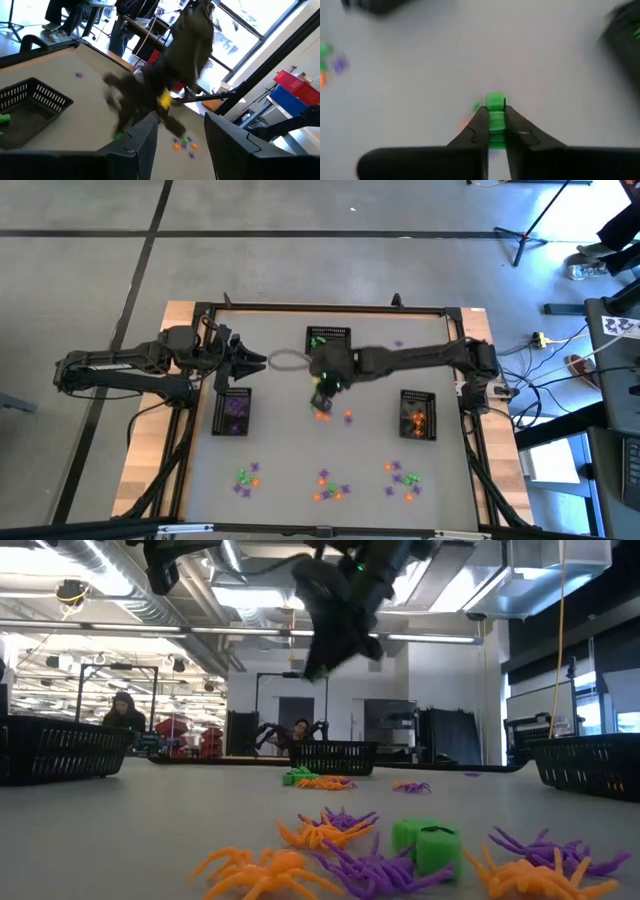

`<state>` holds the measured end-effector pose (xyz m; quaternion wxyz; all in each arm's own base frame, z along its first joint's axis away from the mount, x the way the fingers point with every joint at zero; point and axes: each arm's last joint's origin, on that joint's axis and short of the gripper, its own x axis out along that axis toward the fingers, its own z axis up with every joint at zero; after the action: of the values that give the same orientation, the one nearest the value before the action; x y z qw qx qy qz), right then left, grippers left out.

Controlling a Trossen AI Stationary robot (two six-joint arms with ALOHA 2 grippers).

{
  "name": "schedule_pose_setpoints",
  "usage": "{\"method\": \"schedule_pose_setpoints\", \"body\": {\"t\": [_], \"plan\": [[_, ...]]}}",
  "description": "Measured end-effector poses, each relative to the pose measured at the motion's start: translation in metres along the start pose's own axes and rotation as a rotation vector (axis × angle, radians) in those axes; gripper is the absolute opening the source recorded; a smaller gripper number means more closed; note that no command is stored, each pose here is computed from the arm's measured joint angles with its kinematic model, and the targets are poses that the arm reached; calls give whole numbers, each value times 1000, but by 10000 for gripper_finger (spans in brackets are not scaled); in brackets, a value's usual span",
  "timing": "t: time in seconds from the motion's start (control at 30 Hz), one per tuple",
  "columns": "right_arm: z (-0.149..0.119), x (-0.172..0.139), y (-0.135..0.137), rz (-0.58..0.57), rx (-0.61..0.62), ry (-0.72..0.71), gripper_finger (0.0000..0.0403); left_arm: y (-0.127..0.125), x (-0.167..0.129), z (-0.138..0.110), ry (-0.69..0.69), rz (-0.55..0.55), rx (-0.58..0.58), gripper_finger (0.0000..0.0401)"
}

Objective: Sort Halloween decoration
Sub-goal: Put the green skeleton toy into the top bin

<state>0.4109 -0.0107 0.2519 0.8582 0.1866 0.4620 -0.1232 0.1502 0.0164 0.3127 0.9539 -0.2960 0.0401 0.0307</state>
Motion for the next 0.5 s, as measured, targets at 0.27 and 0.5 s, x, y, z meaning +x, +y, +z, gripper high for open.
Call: {"method": "schedule_pose_setpoints", "body": {"t": [0.27, 0.5], "plan": [[55, -32, -62, -10, 62, -129, 44, -3, 0, -2, 15, -22, 1, 153], [66, -37, -124, -35, 165, -129, 31, -4, 0, -3, 17, -26, 3, 153]]}}
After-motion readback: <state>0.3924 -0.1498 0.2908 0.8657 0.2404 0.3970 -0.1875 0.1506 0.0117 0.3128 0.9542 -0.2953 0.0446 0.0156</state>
